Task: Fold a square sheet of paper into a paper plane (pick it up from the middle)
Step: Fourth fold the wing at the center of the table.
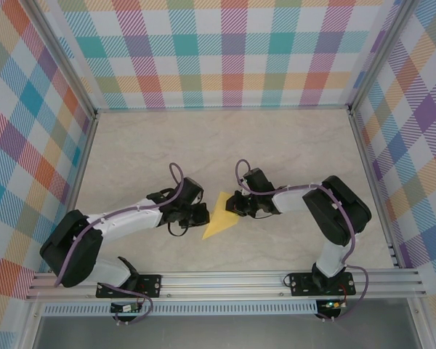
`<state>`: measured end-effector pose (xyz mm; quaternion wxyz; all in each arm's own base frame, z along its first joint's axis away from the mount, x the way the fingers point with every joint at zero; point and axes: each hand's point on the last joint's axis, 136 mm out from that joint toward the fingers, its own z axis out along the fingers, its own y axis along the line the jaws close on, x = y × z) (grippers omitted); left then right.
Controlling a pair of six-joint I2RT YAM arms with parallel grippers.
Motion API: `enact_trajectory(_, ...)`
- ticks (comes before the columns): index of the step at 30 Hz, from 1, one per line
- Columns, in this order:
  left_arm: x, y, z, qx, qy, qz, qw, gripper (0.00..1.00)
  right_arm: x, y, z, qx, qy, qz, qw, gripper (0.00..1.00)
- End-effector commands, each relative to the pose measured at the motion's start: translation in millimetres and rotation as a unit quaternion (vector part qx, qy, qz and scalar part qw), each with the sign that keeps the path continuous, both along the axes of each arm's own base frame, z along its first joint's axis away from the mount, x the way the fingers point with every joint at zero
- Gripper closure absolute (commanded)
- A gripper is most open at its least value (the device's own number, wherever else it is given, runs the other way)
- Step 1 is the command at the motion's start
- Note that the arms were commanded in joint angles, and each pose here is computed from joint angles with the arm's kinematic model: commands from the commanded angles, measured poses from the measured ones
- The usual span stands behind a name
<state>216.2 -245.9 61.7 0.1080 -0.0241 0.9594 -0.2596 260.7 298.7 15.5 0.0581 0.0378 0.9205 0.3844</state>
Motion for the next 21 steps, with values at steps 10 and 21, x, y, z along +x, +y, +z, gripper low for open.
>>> enact_trajectory(10,26.1,-48.1,-4.7,-0.177,0.042,0.113,0.977,0.89,-11.6,-16.9,-33.2,-0.047,0.045,-0.016,0.998,0.89)
enact_trajectory(21,29.6,-61.0,-23.1,-0.171,0.062,0.115,0.977,0.88,-13.0,-19.9,-38.1,-0.052,0.052,-0.024,0.997,0.89)
